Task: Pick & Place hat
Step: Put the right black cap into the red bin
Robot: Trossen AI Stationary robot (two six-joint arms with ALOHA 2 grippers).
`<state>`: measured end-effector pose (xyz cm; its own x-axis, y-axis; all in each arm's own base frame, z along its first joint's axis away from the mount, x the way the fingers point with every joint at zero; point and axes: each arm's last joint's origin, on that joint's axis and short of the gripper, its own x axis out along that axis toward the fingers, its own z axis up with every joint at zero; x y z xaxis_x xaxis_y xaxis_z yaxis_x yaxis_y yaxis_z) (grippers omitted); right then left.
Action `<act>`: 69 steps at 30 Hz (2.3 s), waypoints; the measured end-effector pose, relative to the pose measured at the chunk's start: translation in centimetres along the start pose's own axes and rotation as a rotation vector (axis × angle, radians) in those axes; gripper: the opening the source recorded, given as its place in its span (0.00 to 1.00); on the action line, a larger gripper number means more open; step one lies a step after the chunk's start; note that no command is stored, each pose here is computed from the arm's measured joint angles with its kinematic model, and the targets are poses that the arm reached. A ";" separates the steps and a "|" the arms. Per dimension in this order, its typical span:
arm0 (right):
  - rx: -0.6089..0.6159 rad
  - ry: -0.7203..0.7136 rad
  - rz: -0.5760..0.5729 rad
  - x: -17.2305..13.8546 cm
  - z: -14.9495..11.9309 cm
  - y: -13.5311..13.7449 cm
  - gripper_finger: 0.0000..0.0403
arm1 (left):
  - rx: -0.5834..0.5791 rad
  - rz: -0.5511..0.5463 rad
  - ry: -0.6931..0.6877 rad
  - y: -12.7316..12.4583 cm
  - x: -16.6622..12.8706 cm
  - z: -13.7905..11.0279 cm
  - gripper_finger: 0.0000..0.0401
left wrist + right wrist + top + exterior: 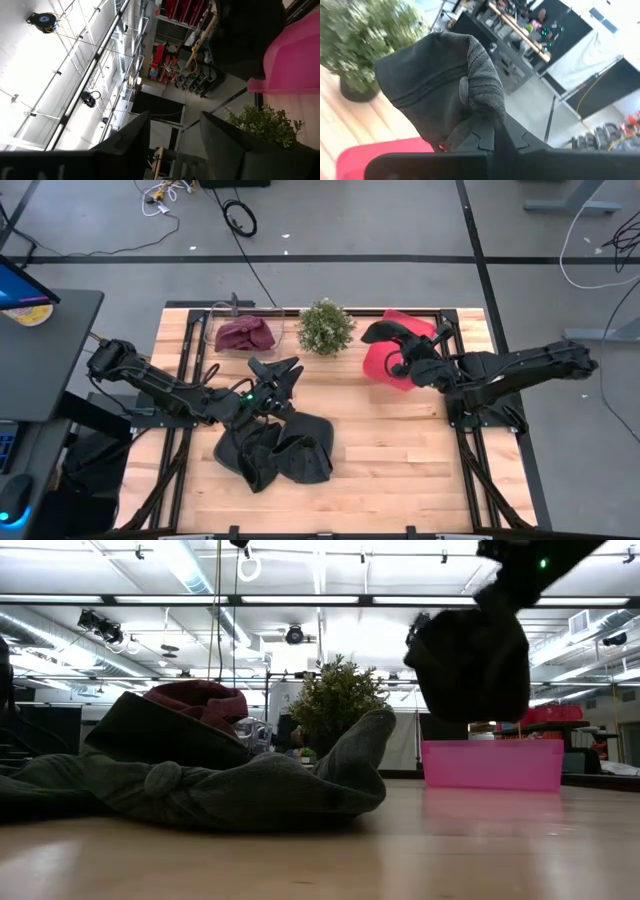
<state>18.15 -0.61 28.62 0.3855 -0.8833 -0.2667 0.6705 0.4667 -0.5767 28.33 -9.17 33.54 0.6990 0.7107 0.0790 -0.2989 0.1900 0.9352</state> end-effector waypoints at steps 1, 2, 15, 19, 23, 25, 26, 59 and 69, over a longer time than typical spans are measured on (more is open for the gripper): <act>0.005 0.012 -0.005 0.3 -0.5 -0.1 0.00 | 0.000 0.000 -0.002 0.0 0.0 0.0 0.44; 0.012 0.025 -0.004 0.7 -1.0 -0.2 0.00 | -0.001 0.000 -0.004 0.0 0.0 0.0 0.44; -0.020 0.080 0.074 5.7 -4.3 -0.8 0.00 | 0.001 -0.001 -0.007 0.0 0.0 0.0 0.44; -0.055 0.105 0.086 6.9 -5.4 -1.1 0.00 | 0.001 -0.001 -0.008 0.0 0.0 0.0 0.44; -0.064 0.137 0.093 7.6 -6.4 -1.3 0.00 | 0.001 -0.001 -0.008 0.0 0.0 0.0 0.44; -0.080 0.149 0.071 7.9 -7.0 -1.3 0.00 | 0.001 -0.001 -0.008 0.0 0.0 0.0 0.44; -0.082 0.143 0.062 8.1 -7.2 -1.3 0.00 | 0.001 -0.001 -0.007 0.0 0.0 0.0 0.44; 0.082 0.154 0.122 9.4 -12.0 -0.1 0.00 | 0.004 0.002 -0.013 0.0 0.5 -0.2 0.44; 0.066 0.250 0.036 9.3 -12.9 -0.2 0.00 | 0.005 0.011 0.013 0.1 1.2 -0.5 0.44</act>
<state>13.39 -9.50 16.32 0.2461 -0.8457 -0.4736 0.7026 0.4923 -0.5139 28.79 -7.92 33.54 0.6869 0.7218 0.0847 -0.3033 0.1788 0.9360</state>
